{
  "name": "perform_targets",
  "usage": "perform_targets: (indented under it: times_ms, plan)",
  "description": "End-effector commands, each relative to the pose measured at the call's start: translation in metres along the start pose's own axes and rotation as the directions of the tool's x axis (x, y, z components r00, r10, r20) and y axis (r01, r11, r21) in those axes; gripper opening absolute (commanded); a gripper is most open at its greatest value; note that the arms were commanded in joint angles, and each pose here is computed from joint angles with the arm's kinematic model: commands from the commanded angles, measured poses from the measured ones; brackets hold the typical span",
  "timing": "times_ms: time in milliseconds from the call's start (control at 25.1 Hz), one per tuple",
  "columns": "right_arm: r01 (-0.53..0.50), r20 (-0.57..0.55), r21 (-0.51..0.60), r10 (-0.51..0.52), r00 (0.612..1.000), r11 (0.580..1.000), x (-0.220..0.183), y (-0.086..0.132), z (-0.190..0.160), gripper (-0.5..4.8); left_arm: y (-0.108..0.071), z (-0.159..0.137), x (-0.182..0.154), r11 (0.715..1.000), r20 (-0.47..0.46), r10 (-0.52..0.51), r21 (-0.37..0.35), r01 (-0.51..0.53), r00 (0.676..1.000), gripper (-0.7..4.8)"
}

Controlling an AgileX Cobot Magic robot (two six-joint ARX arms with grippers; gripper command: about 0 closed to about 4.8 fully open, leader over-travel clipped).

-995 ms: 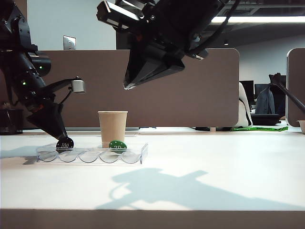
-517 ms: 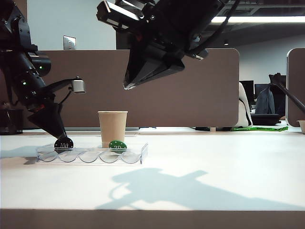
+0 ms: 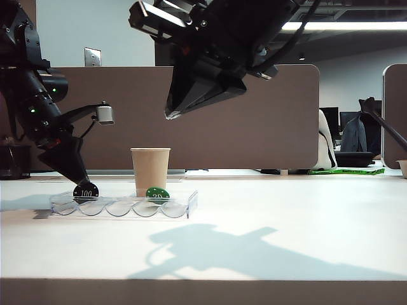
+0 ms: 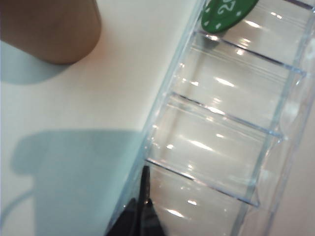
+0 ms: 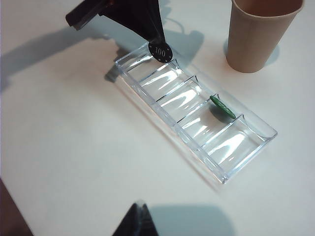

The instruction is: Pick up the chip with the greater value and put it into the paper cup.

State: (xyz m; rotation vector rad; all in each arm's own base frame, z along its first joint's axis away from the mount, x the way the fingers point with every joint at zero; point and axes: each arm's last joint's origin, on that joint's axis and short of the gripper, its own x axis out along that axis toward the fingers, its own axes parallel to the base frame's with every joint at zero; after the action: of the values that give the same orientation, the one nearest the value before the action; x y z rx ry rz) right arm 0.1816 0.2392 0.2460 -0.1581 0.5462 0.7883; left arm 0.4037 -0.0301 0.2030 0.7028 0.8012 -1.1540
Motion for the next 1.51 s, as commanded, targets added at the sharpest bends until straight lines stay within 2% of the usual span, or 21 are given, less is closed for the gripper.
perform_targets:
  times_ms: [40, 438, 716, 1074, 1313, 1512]
  plan:
    - [-0.004, 0.012, 0.003, 0.004, 1.0, 1.0, -0.001, 0.001, 0.002, -0.06, -0.001, 0.001, -0.001, 1.0, 0.006, -0.005, -0.004, 0.005, 1.0, -0.06]
    - [-0.004, 0.011, 0.003, 0.004, 1.0, 1.0, -0.001, 0.001, 0.002, -0.06, -0.005, 0.002, -0.003, 0.999, 0.012, -0.035, -0.022, 0.035, 0.999, -0.06]
    - [-0.004, 0.013, 0.003, 0.004, 1.0, 1.0, -0.001, 0.001, 0.002, -0.06, -0.001, 0.019, -0.029, 0.999, 0.063, 0.034, 0.009, -0.035, 0.997, -0.06]
    - [0.025, 0.034, 0.005, -0.025, 0.999, 1.0, -0.001, 0.0, 0.004, -0.06, 0.009, 0.045, -0.054, 0.999, 0.254, 0.043, 0.005, -0.045, 0.966, -0.06]
    - [0.028, 0.063, 0.01, -0.029, 0.998, 1.0, -0.001, 0.0, 0.007, -0.06, 0.012, 0.059, -0.056, 0.994, 0.291, 0.073, 0.053, -0.092, 0.954, -0.06]
    - [0.064, 0.09, 0.016, -0.066, 0.994, 0.998, -0.001, -0.001, 0.009, -0.06, 0.018, 0.074, -0.054, 0.983, 0.359, 0.127, 0.082, -0.166, 0.925, -0.06]
